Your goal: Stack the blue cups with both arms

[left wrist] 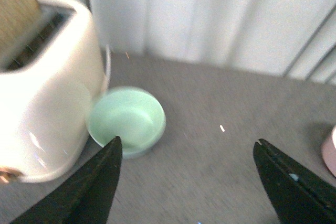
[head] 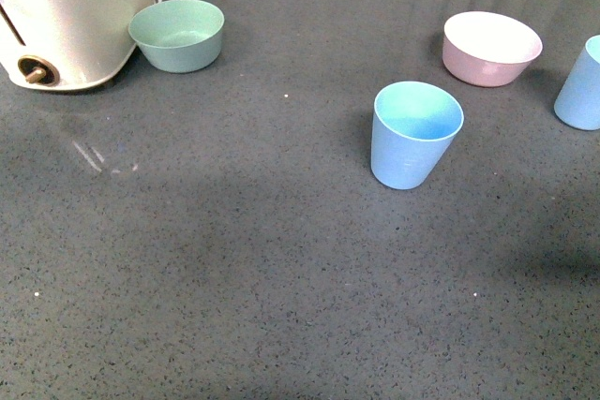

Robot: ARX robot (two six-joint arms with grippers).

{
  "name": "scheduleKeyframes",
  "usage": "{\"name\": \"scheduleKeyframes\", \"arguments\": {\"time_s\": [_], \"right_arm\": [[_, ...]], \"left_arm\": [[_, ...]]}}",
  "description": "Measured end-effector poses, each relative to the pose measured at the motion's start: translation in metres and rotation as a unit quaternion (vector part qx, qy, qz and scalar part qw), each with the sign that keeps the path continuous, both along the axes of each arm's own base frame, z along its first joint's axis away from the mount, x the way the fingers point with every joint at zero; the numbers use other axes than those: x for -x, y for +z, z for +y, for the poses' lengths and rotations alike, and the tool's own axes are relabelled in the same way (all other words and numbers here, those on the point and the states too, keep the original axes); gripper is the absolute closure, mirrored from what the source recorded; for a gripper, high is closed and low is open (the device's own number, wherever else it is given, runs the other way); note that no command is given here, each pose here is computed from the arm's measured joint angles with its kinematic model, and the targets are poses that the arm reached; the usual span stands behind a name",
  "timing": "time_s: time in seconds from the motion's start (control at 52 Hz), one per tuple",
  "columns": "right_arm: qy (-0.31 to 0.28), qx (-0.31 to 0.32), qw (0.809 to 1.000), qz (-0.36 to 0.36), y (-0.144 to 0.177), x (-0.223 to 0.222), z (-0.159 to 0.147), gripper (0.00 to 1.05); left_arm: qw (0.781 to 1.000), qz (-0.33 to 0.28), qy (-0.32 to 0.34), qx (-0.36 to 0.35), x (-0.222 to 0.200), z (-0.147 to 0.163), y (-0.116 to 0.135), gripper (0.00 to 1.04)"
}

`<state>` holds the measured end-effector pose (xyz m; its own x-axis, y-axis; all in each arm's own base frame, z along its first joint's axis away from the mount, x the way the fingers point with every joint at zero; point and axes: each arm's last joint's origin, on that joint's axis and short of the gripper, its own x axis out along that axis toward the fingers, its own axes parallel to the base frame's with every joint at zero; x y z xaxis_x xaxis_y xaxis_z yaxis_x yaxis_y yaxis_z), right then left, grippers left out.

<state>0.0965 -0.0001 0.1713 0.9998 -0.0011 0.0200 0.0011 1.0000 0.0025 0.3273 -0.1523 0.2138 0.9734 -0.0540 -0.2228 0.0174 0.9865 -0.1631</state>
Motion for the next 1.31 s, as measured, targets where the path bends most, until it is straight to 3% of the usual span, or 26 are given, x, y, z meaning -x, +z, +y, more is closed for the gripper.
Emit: {"name": "scheduleKeyframes", "arguments": {"time_s": [0.058, 0.135, 0.231, 0.346, 1.077, 1.308], "right_arm": [[-0.001, 0.000, 1.000, 0.000, 0.000, 0.000, 0.000, 0.09], [0.000, 0.000, 1.000, 0.000, 0.000, 0.000, 0.000, 0.09], [0.000, 0.000, 1.000, 0.000, 0.000, 0.000, 0.000, 0.09], [0.000, 0.000, 1.000, 0.000, 0.000, 0.000, 0.000, 0.09], [0.000, 0.000, 1.000, 0.000, 0.000, 0.000, 0.000, 0.09], [0.000, 0.000, 1.000, 0.000, 0.000, 0.000, 0.000, 0.09]], "left_arm": [[0.997, -0.074, 0.015, -0.029, 0.021, 0.033, -0.001, 0.44], [0.991, -0.125, 0.024, -0.044, 0.050, 0.064, 0.000, 0.62], [0.991, -0.122, 0.019, -0.059, 0.069, 0.079, -0.009, 0.76], [0.992, -0.105, 0.013, -0.073, 0.096, 0.101, -0.025, 1.02], [0.992, -0.104, 0.009, -0.074, 0.172, 0.148, -0.053, 1.03], [0.991, -0.109, 0.016, -0.075, 0.186, 0.152, -0.049, 1.03]]}}
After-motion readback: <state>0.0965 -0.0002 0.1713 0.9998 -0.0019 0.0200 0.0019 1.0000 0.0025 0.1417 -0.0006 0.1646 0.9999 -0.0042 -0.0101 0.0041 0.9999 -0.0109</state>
